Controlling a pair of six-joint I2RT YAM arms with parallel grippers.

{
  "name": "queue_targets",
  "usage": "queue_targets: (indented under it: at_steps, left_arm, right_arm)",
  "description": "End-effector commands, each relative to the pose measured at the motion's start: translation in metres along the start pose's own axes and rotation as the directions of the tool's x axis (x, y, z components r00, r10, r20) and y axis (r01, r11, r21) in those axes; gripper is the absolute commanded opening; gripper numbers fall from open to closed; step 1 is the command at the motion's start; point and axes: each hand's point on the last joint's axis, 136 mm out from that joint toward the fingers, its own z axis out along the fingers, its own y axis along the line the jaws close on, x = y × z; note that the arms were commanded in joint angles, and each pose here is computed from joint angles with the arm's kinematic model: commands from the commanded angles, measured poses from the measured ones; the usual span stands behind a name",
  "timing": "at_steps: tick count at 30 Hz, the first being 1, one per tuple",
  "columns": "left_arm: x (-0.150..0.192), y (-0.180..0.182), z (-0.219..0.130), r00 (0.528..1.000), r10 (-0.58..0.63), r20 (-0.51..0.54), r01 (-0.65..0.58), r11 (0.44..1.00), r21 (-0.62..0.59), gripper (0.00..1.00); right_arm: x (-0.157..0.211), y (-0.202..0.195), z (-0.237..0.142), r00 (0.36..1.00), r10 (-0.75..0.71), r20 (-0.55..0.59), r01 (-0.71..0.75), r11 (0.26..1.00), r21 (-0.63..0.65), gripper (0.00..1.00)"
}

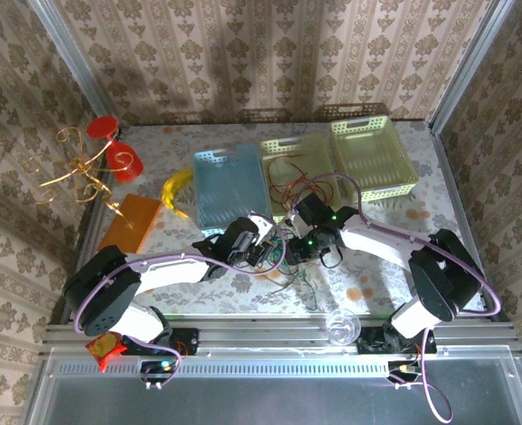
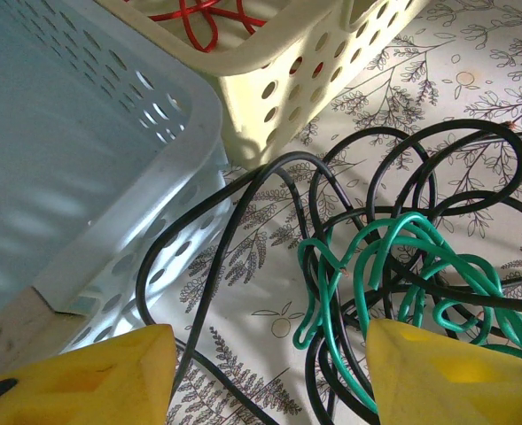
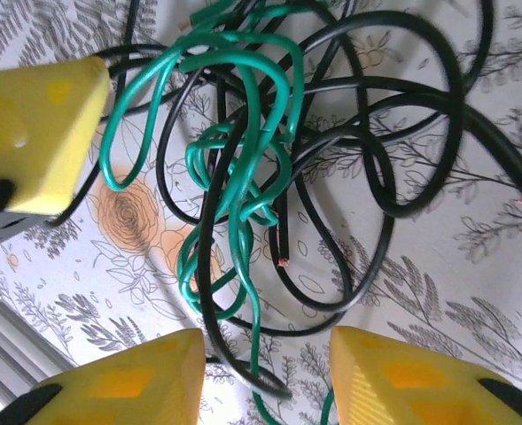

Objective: Untangle the cables

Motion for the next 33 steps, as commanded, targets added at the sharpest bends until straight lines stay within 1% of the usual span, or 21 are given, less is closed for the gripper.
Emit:
queue_targets:
  at_steps: [1, 2, 4, 5, 6, 9, 11, 13, 16, 17, 19, 20, 22, 24, 25, 29, 33]
  left_arm:
    - [0.007, 0.002, 0.004, 1.0, -0.014, -0.021, 0.014, 1.0, 0.001, 0.59]
    - [0.007, 0.001, 0.004, 1.0, -0.013, -0.021, 0.013, 1.0, 0.004, 0.59]
    - [0.007, 0.0, 0.007, 1.0, -0.007, -0.023, 0.008, 1.0, 0.007, 0.59]
    - [0.006, -0.002, 0.009, 1.0, -0.002, -0.024, 0.002, 1.0, 0.011, 0.59]
    - [0.005, -0.003, 0.01, 1.0, 0.002, -0.023, -0.002, 1.0, 0.014, 0.59]
    - [0.003, -0.006, 0.017, 1.0, 0.016, -0.023, -0.016, 1.0, 0.021, 0.59]
    - [0.003, -0.009, 0.023, 0.999, 0.03, -0.026, -0.029, 0.999, 0.031, 0.59]
    - [0.004, -0.011, 0.027, 0.999, 0.037, -0.036, -0.035, 0.999, 0.037, 0.58]
    - [0.008, -0.015, 0.033, 0.998, 0.041, -0.049, -0.039, 0.998, 0.054, 0.49]
    - [0.01, -0.016, 0.035, 0.998, 0.041, -0.054, -0.038, 0.998, 0.058, 0.43]
    - [0.012, -0.017, 0.037, 0.997, 0.043, -0.059, -0.04, 0.997, 0.063, 0.34]
    - [0.012, -0.017, 0.038, 0.997, 0.042, -0.061, -0.038, 0.997, 0.064, 0.28]
    - [0.012, -0.018, 0.04, 0.997, 0.045, -0.06, -0.04, 0.997, 0.068, 0.17]
    - [0.012, -0.018, 0.041, 0.997, 0.042, -0.06, -0.037, 0.997, 0.067, 0.03]
    - [0.012, -0.018, 0.041, 0.997, 0.04, -0.059, -0.036, 0.997, 0.065, 0.0]
    - [0.016, -0.013, 0.04, 0.998, 0.023, -0.062, -0.02, 0.998, 0.051, 0.0]
    - [0.026, -0.012, 0.035, 0.997, 0.013, -0.081, -0.008, 0.998, 0.06, 0.0]
  right_arm:
    - [-0.009, 0.014, 0.006, 1.0, -0.022, -0.013, 0.021, 0.997, -0.069, 0.36]
    - [-0.01, 0.014, 0.007, 1.0, -0.022, -0.02, 0.02, 0.998, -0.067, 0.29]
    - [-0.013, 0.015, 0.003, 1.0, -0.026, -0.004, 0.025, 0.997, -0.068, 0.1]
    - [-0.015, 0.018, -0.001, 0.999, -0.038, 0.01, 0.039, 0.996, -0.077, 0.04]
    - [-0.016, 0.024, -0.007, 0.998, -0.056, 0.02, 0.058, 0.993, -0.106, 0.0]
    - [-0.018, 0.044, -0.029, 0.994, -0.096, 0.06, 0.106, 0.973, -0.203, 0.0]
    - [-0.022, 0.052, -0.044, 0.993, -0.082, 0.084, 0.101, 0.96, -0.261, 0.0]
    - [-0.029, 0.051, -0.058, 0.992, -0.049, 0.115, 0.08, 0.957, -0.279, 0.0]
    - [-0.044, 0.046, -0.083, 0.98, 0.001, 0.198, 0.057, 0.956, -0.287, 0.0]
    - [-0.051, 0.049, -0.101, 0.967, 0.015, 0.254, 0.067, 0.948, -0.311, 0.0]
    - [-0.062, 0.051, -0.125, 0.947, 0.049, 0.317, 0.071, 0.932, -0.355, 0.0]
    - [-0.066, 0.054, -0.138, 0.936, 0.058, 0.348, 0.081, 0.925, -0.37, 0.0]
    - [-0.072, 0.053, -0.159, 0.917, 0.068, 0.394, 0.092, 0.922, -0.375, 0.0]
    - [-0.077, 0.052, -0.177, 0.898, 0.07, 0.434, 0.105, 0.925, -0.366, 0.0]
    - [-0.08, 0.05, -0.186, 0.887, 0.071, 0.456, 0.109, 0.928, -0.357, 0.0]
    - [-0.084, 0.043, -0.216, 0.852, 0.06, 0.52, 0.125, 0.942, -0.313, 0.0]
    - [-0.079, 0.037, -0.24, 0.832, 0.039, 0.554, 0.138, 0.952, -0.274, 0.0]
